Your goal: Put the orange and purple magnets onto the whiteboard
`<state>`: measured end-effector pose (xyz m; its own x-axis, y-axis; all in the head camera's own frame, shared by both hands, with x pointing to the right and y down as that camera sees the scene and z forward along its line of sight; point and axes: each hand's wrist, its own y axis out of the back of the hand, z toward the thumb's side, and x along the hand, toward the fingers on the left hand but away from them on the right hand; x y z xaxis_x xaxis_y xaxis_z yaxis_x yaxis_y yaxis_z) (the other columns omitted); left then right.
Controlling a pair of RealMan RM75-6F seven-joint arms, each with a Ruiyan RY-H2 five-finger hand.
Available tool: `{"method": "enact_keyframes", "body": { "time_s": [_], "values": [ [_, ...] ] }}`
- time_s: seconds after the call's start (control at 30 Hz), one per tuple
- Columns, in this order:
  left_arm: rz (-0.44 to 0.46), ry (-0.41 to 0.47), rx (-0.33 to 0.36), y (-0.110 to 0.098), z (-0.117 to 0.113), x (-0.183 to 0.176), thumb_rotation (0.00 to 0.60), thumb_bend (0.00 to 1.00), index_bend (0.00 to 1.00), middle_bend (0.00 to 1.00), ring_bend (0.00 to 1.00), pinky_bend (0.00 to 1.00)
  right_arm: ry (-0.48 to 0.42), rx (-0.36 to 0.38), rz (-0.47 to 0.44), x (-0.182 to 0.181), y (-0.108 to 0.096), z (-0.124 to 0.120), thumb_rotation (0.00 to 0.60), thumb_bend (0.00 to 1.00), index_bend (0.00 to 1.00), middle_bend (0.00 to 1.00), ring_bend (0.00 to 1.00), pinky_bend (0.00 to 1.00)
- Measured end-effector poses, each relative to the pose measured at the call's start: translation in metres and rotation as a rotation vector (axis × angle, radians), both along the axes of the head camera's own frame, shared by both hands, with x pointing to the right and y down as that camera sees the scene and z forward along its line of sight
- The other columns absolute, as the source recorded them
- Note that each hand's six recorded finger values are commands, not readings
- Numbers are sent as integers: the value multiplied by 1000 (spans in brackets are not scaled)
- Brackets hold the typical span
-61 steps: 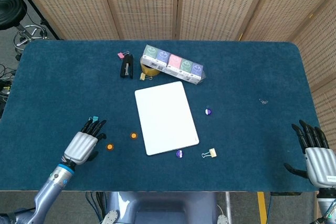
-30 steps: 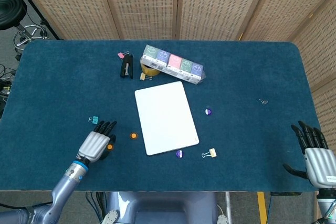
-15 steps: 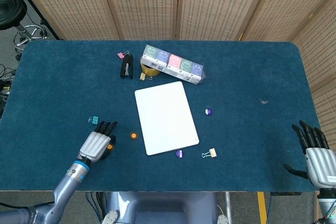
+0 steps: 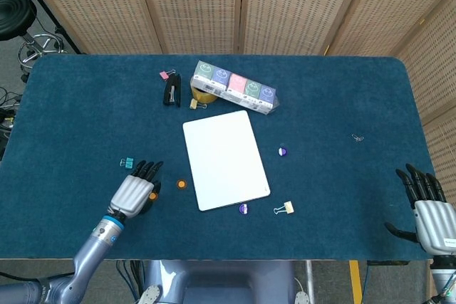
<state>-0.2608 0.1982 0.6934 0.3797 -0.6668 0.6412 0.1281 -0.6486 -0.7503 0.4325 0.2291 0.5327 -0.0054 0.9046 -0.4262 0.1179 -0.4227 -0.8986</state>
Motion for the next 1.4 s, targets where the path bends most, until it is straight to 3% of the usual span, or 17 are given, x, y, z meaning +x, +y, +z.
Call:
{"method": "enact_keyframes", "body": {
  "time_s": [0.37,0.53,0.67,0.87,1.0,1.1,1.4],
  "values": [
    [120,41,75,-20,-18,64,600,335,518,0,0,0,0,-9,2,1,0,2,600,0,0,0,0,0],
    [182,94,64,-22,-18,106,600,335,519,0,0,0,3,-14,5,2,-1,3,600,0,0,0,0,0],
    [177,90,51,-25,-8,121,600,335,519,0,0,0,4,-17,5,2,-1,4,600,0,0,0,0,0],
    [126,65,15,-28,6,128,600,333,503,0,0,0,5,-19,10,4,-2,5,600,0,0,0,0,0],
    [109,69,1,-28,10,132,600,275,282,0,0,0,6,-22,11,4,-2,6,600,0,0,0,0,0],
    [99,77,2,-29,10,132,600,246,183,0,0,0,5,-25,10,3,-1,6,600,0,0,0,0,0],
    [15,37,11,-38,6,104,600,245,337,0,0,0,0,-22,8,2,-1,5,600,0,0,0,0,0]
  ]
}}
